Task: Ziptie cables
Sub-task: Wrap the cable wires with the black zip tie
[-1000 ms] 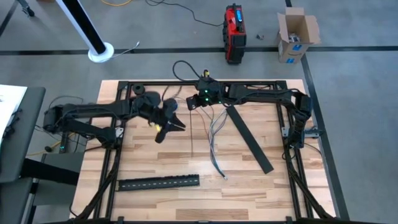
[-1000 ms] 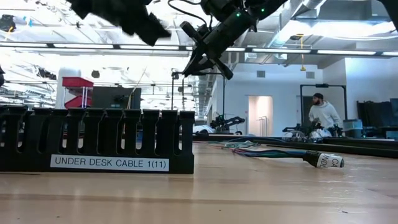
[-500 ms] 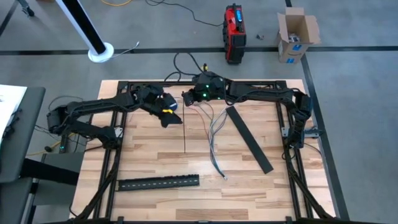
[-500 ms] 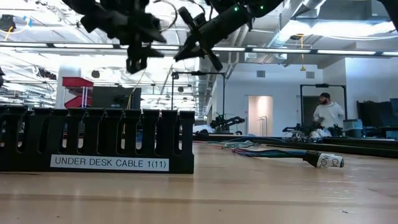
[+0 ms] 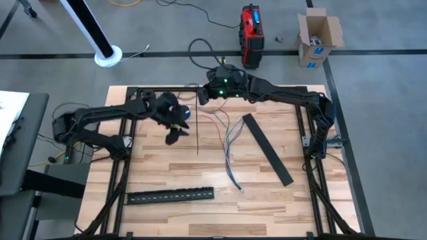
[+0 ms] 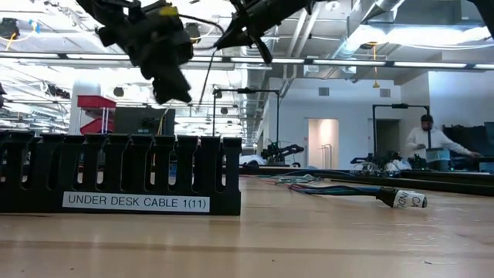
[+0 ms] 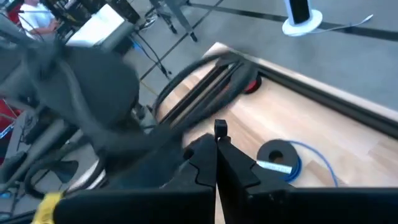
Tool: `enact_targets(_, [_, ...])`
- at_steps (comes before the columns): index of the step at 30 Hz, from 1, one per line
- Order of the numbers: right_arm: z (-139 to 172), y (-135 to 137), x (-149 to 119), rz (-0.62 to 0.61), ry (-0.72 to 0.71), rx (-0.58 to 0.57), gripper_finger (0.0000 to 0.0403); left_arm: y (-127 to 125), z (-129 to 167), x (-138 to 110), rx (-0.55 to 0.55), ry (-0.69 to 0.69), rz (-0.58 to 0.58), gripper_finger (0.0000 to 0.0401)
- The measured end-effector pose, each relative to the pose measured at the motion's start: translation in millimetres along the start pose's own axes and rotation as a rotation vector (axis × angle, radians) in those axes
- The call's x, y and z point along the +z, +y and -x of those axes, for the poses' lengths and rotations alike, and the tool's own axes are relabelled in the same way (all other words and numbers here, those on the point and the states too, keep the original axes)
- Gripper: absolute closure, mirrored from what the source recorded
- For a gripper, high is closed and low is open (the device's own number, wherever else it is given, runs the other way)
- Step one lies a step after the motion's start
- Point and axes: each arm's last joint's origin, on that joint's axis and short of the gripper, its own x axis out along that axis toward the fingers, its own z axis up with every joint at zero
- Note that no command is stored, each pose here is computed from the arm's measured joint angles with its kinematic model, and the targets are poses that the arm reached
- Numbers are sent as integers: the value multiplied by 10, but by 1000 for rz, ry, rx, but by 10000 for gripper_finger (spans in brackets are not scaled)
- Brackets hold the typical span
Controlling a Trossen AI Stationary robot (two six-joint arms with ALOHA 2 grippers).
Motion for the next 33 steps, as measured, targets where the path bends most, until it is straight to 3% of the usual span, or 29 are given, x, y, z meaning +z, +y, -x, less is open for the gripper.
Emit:
enact_targets(4, [13,-54,54,-5,3,-1,403,-251,-86,-57,133,133,-407,254])
enact_targets(8, [16,-102,93,-8,-3,-5,403,-565,-122,-53,427,255,-767,263])
enact_targets(12, [20,-167,135,-14,3,4,403,-865,-80,37,598,198,-1077,266])
enact_targets(17, [25,-217,185,-22,13,47,403,-1039,-34,236,733,30,-1255,267])
enact_targets(24, [43,-301,284,-70,38,158,403,-1021,-30,243,766,121,-1446,267])
enact_targets(33, [73,-381,411,-100,25,262,403,-991,-36,260,796,152,-1565,267])
